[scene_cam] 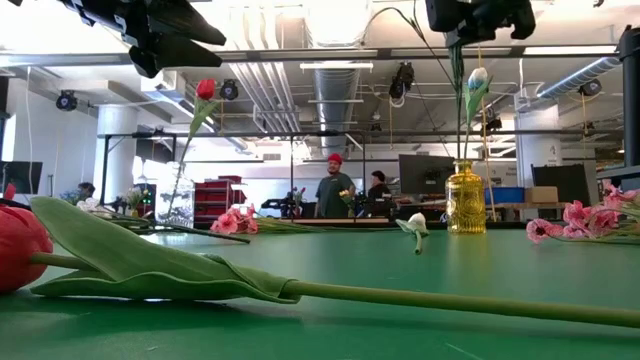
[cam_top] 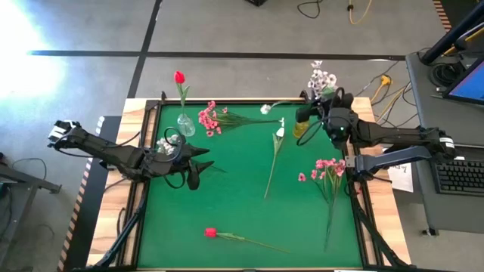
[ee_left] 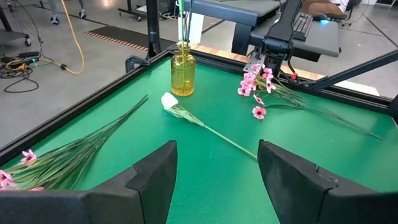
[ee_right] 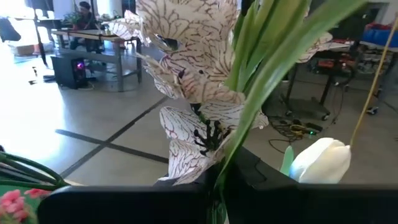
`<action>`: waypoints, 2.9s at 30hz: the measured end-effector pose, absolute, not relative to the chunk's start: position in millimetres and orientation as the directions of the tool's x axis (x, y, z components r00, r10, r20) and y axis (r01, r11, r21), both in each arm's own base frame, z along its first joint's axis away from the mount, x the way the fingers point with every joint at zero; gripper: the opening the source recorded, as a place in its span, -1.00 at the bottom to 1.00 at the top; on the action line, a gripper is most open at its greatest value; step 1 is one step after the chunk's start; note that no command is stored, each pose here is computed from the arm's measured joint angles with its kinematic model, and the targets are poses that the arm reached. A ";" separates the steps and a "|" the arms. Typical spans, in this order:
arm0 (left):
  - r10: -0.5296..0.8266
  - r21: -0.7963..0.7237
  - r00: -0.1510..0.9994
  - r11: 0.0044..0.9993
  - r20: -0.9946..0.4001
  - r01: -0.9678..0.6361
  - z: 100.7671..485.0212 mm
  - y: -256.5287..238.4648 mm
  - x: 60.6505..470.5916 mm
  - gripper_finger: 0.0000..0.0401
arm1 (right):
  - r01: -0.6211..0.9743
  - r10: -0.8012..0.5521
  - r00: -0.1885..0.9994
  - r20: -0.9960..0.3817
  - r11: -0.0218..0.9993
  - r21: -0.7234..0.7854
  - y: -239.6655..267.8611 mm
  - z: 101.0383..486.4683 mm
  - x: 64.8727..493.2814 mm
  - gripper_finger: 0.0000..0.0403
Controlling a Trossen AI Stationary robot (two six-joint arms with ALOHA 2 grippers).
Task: Sort flowers into vase by color
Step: Put the bottom white flowers into the yellow vase, then put the right pink flowers into the transparent vase
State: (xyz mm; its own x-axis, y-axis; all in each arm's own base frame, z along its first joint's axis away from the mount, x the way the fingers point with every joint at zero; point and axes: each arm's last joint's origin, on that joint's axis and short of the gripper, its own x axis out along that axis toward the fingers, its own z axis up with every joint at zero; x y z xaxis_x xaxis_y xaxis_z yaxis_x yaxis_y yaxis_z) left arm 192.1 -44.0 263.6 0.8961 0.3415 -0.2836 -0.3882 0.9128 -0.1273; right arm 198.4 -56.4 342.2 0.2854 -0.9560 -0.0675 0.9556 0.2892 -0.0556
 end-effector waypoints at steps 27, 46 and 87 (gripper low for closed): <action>0.342 -0.126 0.896 0.913 -0.284 -0.389 263.5 -44.0 192.1 0.05 | 0.969 -0.972 0.214 -0.095 0.224 -0.103 -73.4 326.1 208.7 -0.80; 0.342 -0.126 0.896 0.913 -0.284 -0.389 263.4 -44.0 192.1 0.05 | 0.973 -0.963 0.193 -0.188 0.212 -0.089 -70.7 311.8 198.7 -0.11; 0.274 -0.193 0.886 0.912 -0.373 -0.363 254.9 -45.2 189.5 0.05 | 0.910 -0.689 0.391 -0.611 0.389 0.143 -53.2 351.3 161.0 0.47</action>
State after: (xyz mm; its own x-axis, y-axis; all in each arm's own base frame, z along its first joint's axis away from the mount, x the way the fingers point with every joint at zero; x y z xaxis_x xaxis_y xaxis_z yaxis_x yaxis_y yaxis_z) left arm 189.5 -45.2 254.9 0.8864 0.2739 -0.3732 -0.3628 0.9117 -0.1926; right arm 161.0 -53.2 351.3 0.3905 -0.6889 -0.6107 0.9100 0.3891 0.1430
